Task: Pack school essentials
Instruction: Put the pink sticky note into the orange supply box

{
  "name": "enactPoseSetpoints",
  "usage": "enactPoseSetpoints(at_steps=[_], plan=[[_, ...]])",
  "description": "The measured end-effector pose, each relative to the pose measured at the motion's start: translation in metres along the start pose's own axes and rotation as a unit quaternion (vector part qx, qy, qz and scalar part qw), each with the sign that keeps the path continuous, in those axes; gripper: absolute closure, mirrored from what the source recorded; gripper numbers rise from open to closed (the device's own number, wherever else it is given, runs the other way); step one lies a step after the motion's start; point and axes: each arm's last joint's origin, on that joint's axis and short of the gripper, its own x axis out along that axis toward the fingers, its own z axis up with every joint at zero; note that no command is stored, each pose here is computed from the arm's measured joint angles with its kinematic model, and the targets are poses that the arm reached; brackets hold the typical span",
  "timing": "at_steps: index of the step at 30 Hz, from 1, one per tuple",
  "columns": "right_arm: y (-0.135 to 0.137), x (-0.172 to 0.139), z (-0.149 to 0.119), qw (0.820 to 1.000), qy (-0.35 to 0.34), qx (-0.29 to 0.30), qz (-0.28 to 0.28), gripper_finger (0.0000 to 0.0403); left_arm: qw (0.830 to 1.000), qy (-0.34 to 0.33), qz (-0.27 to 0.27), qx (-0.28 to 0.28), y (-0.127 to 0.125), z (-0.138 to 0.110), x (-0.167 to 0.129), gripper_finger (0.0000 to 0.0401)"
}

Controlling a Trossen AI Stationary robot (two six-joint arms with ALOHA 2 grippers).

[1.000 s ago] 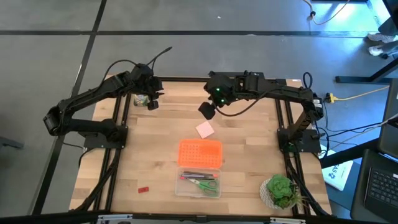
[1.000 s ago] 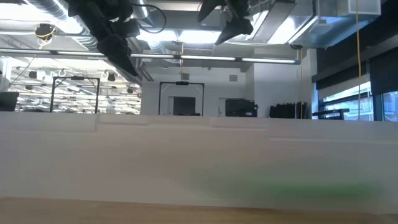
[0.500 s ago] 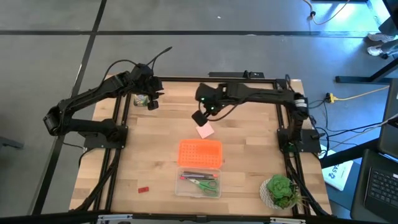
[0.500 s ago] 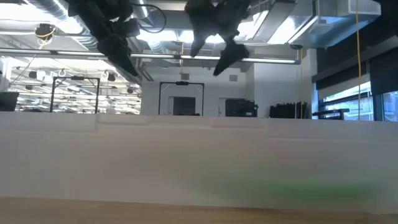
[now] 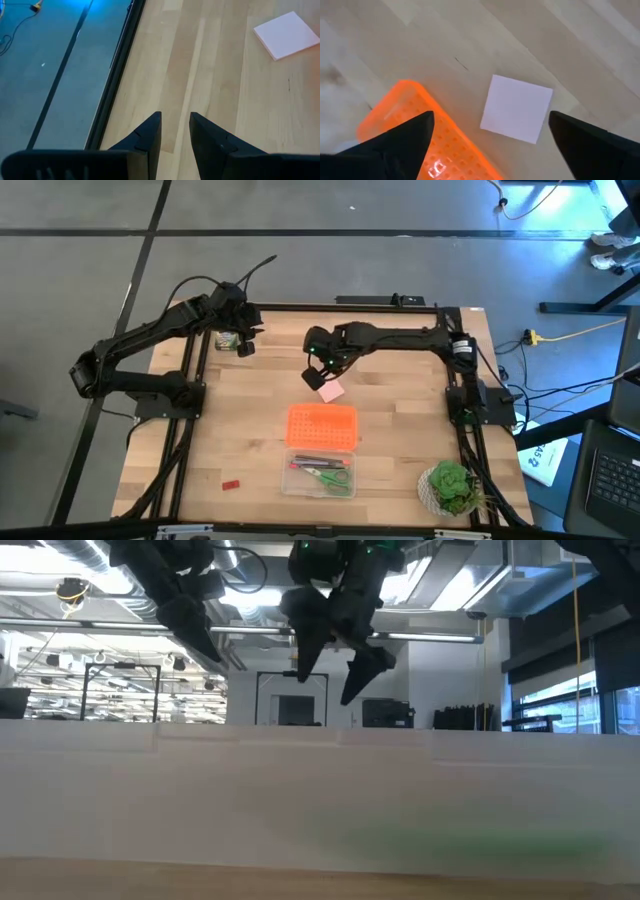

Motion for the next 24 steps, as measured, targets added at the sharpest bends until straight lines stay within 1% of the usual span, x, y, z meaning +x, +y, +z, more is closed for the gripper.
enactPoseSetpoints(at_steps=[3,6,10,17,24], plan=[[0.001,0.010,-0.002,1.000,0.010,-0.026,-0.008,0.0008,1.000,0.000,0.000,0.000,0.000,0.000,0.000,0.0307],[0.001,0.019,-0.003,0.999,0.024,-0.024,-0.009,0.0008,1.000,0.000,0.000,0.000,0.000,0.000,0.000,0.0307],[-0.002,0.025,-0.007,0.998,0.062,-0.021,-0.010,0.0008,1.000,0.000,0.000,0.000,0.000,0.000,0.000,0.0307],[-0.003,0.032,-0.008,0.997,0.074,-0.017,-0.019,0.0008,1.000,0.000,0.000,0.000,0.000,0.000,0.000,0.0307],[-0.005,0.047,-0.007,0.996,0.083,-0.011,-0.028,0.0008,1.000,-0.003,0.002,0.000,0.000,0.001,0.000,0.0307]])
